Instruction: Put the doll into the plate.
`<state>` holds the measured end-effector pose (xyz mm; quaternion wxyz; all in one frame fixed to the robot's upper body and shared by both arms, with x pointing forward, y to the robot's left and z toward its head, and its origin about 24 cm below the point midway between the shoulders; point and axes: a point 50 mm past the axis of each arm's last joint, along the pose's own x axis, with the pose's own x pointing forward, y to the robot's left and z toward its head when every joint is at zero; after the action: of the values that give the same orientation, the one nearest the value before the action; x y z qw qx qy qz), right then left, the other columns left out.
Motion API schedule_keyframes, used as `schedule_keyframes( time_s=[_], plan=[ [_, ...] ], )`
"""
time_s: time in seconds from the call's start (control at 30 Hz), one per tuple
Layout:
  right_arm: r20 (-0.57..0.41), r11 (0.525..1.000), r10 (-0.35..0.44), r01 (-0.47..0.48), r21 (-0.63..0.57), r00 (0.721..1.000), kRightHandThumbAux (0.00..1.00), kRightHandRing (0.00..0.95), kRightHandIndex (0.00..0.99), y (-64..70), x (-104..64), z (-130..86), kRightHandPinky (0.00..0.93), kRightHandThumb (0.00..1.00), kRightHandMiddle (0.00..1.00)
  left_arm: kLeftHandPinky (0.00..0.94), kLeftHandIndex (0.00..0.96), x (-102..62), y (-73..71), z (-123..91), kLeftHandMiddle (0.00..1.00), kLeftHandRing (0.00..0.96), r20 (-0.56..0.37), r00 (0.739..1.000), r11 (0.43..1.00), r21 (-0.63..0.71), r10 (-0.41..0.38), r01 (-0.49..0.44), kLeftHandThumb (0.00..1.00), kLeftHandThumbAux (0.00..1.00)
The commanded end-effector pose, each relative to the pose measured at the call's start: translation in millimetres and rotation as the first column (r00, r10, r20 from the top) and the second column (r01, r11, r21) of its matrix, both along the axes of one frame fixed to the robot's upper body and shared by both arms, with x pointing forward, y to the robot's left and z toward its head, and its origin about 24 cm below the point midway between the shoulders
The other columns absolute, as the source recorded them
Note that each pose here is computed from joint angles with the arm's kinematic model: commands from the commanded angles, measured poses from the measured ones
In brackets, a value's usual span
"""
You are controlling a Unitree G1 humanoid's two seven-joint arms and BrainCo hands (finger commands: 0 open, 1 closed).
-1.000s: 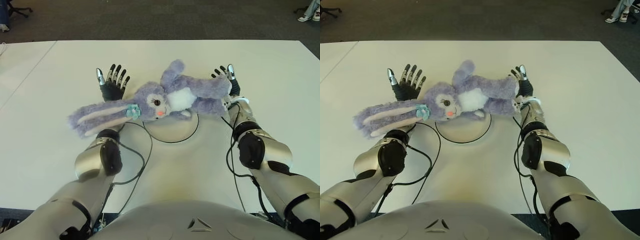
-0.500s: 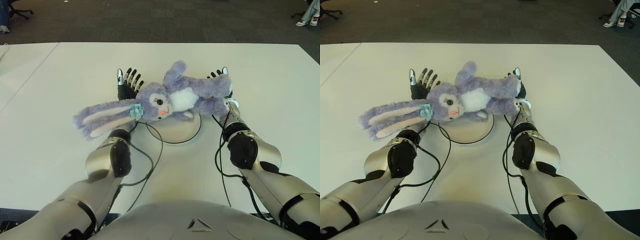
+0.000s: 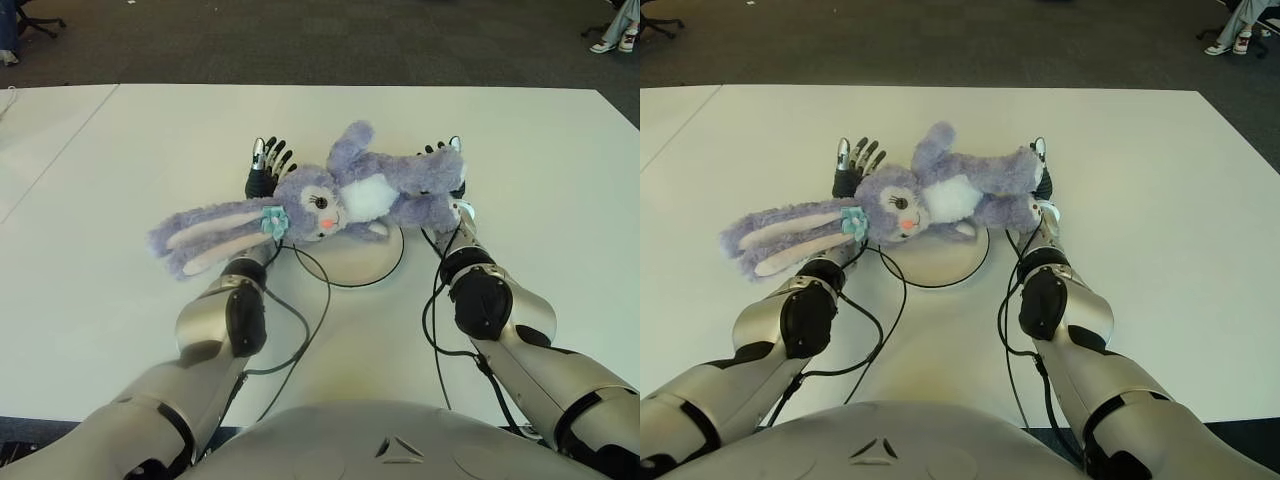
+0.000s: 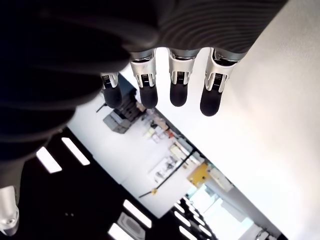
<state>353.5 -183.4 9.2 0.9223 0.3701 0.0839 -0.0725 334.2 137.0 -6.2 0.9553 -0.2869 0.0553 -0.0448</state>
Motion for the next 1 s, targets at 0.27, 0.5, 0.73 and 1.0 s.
schedule_keyframes(
  time_s=[0.27,0.5,0.73,1.0],
  plan=[
    [-0.395,0.977,-0.042,-0.045,-0.207,0.918,0.656,0.069,0.072,-6.6,-92.8,-98,0.066,0.0,0.092,0.0,0.0,-83.8,-6.3,-87,0.0,0.0,-0.381,0.923,0.846,0.511,0.06,0.156,0.0,0.453],
    [-0.403,0.849,-0.055,-0.169,-0.501,0.913,0.64,0.086,0.104,-11.3,-105.1,-102,0.081,0.0,0.108,0.006,0.0,-91.5,-2.5,-90,0.0,0.0,-0.34,0.929,0.71,0.69,0.145,0.142,0.0,0.574],
    [-0.35,0.752,-0.081,-0.173,-0.636,0.933,0.674,0.1,0.111,0.2,-116.7,-104,0.099,0.0,0.118,0.038,0.014,-99.9,-0.4,-91,0.019,0.001,-0.274,0.94,0.644,0.761,0.202,0.083,0.0,0.65],
    [-0.302,0.68,-0.109,-0.151,-0.718,0.947,0.746,0.106,0.1,2.8,-119.1,-101,0.121,0.0,0.118,0.116,0.075,-107.3,1.2,-93,0.095,0.069,-0.225,0.949,0.551,0.832,0.221,0.069,0.0,0.723]
  ],
)
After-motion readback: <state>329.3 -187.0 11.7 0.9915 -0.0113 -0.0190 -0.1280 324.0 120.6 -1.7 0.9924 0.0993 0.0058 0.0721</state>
